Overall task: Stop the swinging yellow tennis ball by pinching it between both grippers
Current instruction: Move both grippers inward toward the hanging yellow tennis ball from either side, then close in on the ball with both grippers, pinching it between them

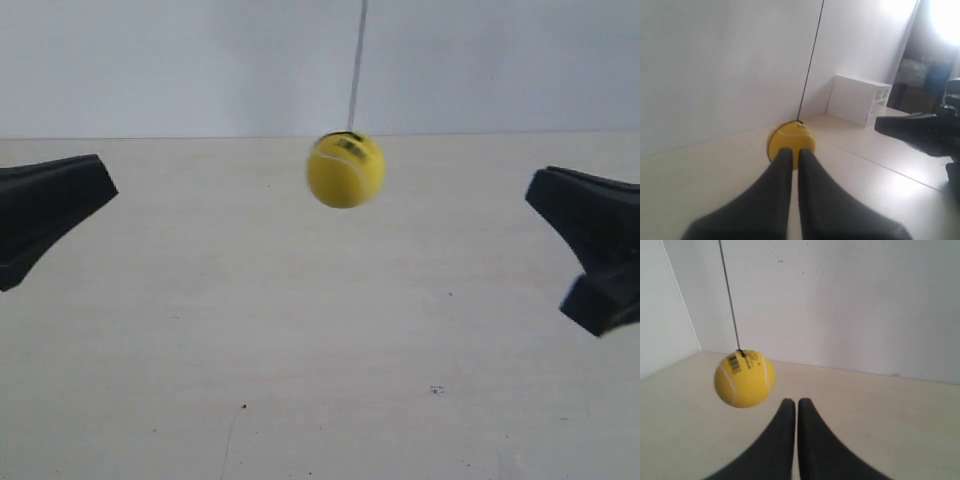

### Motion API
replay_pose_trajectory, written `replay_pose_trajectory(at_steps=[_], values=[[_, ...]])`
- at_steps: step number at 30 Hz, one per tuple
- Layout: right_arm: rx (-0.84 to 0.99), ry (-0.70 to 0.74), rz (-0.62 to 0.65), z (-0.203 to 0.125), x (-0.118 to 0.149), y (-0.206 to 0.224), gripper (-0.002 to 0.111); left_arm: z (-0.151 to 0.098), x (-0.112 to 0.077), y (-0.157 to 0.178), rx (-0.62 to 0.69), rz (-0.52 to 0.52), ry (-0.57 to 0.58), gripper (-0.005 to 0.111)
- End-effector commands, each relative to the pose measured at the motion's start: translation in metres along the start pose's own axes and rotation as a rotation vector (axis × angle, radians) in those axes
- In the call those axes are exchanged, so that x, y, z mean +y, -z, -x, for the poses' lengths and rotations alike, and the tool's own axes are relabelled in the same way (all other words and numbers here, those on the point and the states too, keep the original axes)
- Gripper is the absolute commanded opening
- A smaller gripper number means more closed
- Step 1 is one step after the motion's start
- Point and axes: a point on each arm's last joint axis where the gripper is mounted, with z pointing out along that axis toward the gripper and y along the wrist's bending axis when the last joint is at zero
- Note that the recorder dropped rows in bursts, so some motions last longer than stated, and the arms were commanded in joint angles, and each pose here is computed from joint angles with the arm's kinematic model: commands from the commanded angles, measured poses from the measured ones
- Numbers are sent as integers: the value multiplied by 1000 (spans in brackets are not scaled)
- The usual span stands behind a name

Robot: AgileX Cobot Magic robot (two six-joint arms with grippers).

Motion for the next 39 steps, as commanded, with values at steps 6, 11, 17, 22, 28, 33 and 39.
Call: replay_pose_trajectory(at_steps=[6,11,17,22,28,33,39], values=[[118,53,183,-2,-1,-69,0,-26,20,-38,37,4,-60,5],[151,106,193,-11,-5,-82,0,-30,34,-51,35,39,-76,5],[104,149,174,1,-7,-90,0,-35,49,-68,58,47,-71,5],[154,175,114,4,-13,-95,0,-44,43,-87,85,-12,-81,5],[195,197,98,1,-15,-95,0,-54,42,-104,134,14,-123,5],[194,210,102,1,-15,-95,0,-48,49,-108,114,71,-174,5],[176,206,114,2,-14,-95,0,-38,54,-117,92,76,-224,5]])
